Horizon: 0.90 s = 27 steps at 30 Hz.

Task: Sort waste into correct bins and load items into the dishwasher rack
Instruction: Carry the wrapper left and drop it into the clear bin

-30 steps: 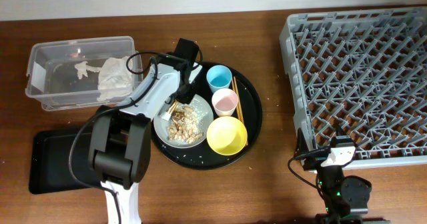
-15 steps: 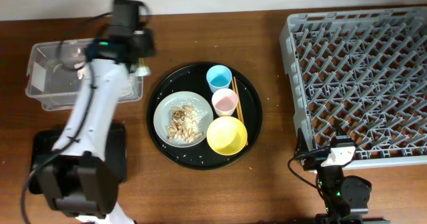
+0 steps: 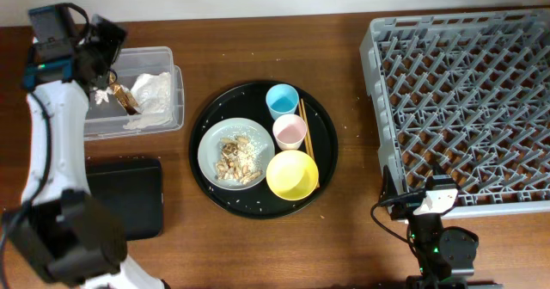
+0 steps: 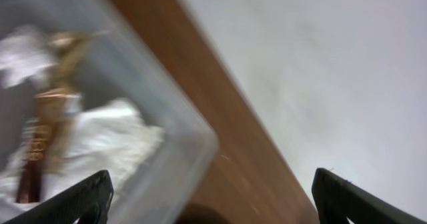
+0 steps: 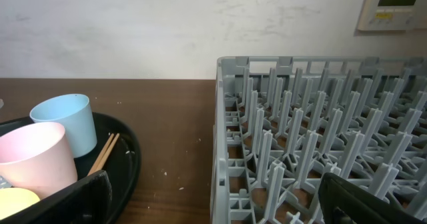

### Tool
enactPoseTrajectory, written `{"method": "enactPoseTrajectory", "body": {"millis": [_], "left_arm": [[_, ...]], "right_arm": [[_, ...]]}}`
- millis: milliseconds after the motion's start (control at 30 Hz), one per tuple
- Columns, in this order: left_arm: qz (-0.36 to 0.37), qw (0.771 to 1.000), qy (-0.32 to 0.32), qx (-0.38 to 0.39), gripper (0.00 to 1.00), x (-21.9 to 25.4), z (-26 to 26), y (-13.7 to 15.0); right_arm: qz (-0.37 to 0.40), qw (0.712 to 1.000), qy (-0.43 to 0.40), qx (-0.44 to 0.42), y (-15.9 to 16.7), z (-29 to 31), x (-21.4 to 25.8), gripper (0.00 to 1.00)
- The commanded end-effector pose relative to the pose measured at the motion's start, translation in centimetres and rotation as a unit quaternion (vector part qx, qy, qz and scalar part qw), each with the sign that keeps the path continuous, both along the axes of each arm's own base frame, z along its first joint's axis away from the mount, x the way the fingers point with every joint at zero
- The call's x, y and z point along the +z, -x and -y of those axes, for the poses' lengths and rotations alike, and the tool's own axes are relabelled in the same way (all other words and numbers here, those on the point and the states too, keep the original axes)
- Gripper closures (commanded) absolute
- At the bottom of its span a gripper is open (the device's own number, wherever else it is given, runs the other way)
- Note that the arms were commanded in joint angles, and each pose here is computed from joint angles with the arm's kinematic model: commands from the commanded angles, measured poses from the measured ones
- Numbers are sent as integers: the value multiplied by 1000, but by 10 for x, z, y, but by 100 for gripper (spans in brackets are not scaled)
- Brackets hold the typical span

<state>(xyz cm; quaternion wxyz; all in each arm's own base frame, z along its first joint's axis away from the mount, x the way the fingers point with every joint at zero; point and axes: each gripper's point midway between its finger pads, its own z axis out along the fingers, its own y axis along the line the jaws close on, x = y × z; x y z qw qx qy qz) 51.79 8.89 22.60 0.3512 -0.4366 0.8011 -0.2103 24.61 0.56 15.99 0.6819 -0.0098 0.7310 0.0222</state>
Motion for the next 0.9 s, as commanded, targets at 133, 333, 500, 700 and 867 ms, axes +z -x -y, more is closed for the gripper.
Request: {"method": "enactPoseTrajectory", "body": {"millis": [133, 333, 500, 700, 867], "left_arm": [[-21, 951, -31, -308, 4, 67, 120, 129], [-127, 933, -44, -335, 4, 36, 133, 170], [-199, 929, -124, -287, 5, 20, 125, 182], [-201, 924, -127, -298, 1, 20, 133, 184], [-207, 934, -201, -209, 1, 24, 77, 169]], "right_arm": [[-1, 1000, 3, -4, 0, 2, -3, 2], [-1, 1000, 3, -4, 0, 2, -3, 2], [-2, 1000, 3, -4, 0, 2, -3, 2], [-2, 1000, 3, -4, 0, 2, -3, 2], [-2, 1000, 3, -4, 0, 2, -3, 2]]}}
